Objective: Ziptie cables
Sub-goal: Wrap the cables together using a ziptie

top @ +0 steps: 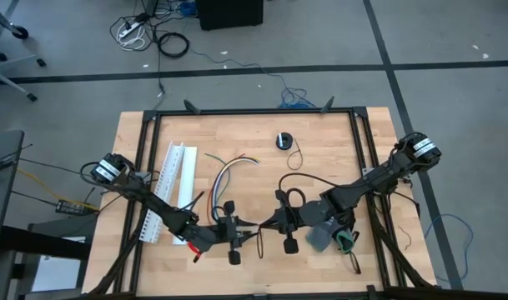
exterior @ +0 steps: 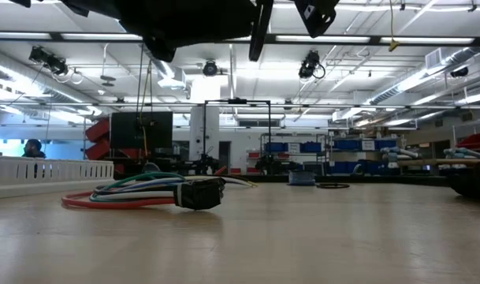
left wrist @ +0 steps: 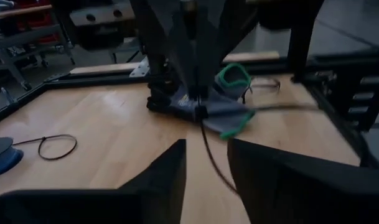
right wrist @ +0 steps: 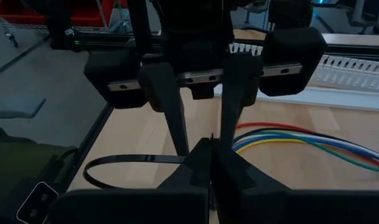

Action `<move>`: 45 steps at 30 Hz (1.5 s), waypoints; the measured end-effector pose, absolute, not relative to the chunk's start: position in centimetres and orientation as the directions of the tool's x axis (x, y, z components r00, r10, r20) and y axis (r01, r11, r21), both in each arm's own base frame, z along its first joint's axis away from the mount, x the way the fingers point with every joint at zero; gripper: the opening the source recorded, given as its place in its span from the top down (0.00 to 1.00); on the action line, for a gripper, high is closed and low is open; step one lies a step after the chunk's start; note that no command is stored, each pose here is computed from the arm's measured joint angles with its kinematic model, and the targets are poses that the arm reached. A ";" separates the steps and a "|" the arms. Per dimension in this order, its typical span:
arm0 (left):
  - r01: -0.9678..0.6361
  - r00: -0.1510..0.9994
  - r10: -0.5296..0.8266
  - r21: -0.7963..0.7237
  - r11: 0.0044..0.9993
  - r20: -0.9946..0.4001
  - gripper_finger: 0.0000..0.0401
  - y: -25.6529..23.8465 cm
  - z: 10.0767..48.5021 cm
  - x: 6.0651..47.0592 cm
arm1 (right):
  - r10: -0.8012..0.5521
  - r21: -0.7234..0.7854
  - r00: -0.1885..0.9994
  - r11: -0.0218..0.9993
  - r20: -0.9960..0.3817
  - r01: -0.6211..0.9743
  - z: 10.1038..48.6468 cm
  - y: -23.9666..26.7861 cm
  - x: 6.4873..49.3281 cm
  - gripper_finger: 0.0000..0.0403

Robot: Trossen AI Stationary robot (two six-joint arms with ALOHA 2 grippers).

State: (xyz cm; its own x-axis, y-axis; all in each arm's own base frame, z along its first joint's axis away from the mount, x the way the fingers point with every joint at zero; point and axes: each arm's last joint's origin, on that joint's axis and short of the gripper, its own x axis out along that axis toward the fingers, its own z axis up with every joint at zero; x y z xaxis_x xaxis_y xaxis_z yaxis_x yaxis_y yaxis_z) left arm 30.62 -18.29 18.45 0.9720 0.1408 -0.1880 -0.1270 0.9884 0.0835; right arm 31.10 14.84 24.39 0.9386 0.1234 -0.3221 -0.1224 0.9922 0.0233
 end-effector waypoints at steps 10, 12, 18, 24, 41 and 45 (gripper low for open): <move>-0.198 0.967 0.212 0.113 0.974 -0.138 0.70 -18.0 21.6 29.2 | 0.075 0.032 0.927 0.997 -0.366 -0.068 23.9 14.7 30.9 1.00; -0.206 0.965 0.220 0.113 0.972 -0.140 0.70 -17.7 21.5 29.4 | 0.079 0.030 0.932 0.997 -0.354 -0.073 24.0 14.8 30.9 1.00; -0.151 0.978 0.155 0.042 0.988 -0.142 0.73 -16.5 21.5 30.5 | 0.090 0.021 0.938 0.996 -0.335 -0.088 24.2 14.8 31.0 1.00; -0.072 0.987 0.068 -0.017 0.997 -0.145 0.74 -15.9 21.6 31.0 | 0.092 0.015 0.938 0.996 -0.333 -0.092 24.2 14.8 31.0 1.00; -0.048 0.987 0.041 -0.038 0.998 -0.158 0.74 -15.7 21.5 31.2 | 0.109 0.003 0.952 0.994 -0.285 -0.113 24.7 14.9 31.2 1.00; -0.050 0.986 0.044 -0.037 0.998 -0.160 0.74 -15.6 21.4 31.2 | 0.108 0.003 0.953 0.994 -0.285 -0.112 24.7 14.9 31.2 1.00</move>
